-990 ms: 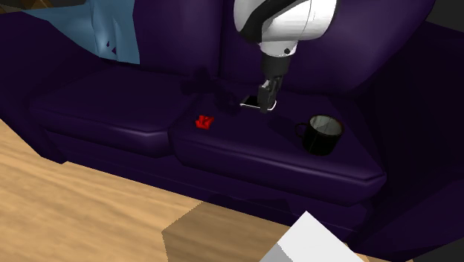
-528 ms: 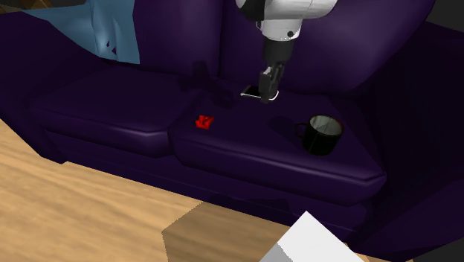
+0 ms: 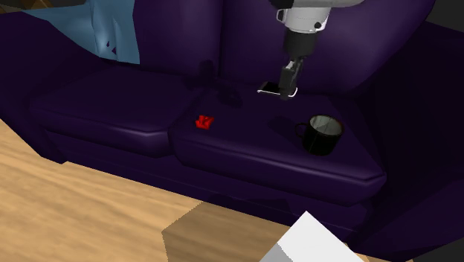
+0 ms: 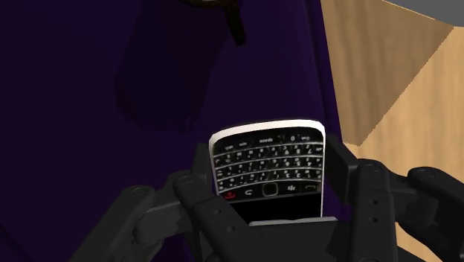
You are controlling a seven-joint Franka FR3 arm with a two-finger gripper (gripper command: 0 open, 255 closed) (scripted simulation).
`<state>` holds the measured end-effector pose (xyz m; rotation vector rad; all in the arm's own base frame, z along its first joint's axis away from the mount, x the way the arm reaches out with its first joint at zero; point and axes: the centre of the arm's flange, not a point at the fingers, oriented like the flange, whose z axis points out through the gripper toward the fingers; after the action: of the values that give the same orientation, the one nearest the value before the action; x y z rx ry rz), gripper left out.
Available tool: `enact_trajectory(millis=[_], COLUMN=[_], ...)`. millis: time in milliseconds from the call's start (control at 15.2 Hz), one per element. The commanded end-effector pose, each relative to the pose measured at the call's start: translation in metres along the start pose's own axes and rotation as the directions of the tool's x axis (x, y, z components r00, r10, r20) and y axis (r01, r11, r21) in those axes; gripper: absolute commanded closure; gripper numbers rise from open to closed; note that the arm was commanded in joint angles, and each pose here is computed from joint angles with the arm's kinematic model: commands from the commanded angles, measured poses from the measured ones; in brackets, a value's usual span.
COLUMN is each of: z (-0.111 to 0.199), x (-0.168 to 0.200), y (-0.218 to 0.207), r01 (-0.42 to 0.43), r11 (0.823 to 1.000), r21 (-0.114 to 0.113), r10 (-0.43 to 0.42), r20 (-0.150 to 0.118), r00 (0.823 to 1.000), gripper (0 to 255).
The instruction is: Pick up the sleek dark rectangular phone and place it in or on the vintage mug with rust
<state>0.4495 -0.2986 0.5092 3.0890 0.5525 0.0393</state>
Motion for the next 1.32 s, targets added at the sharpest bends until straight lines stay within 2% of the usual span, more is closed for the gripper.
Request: enact_trajectory(millis=[0, 594, 1254], z=[-0.001, -0.008, 0.045], x=[-0.028, -0.148, -0.149], y=[0.006, 0.033, 0.032], r01=[0.001, 0.001, 0.001], r11=[1.000, 1.000, 1.000], r21=[0.000, 0.000, 0.000], r10=[-0.001, -0.001, -0.001], r20=[0.000, 0.000, 0.000], r00=[1.000, 1.000, 1.000], gripper=[255, 255, 255])
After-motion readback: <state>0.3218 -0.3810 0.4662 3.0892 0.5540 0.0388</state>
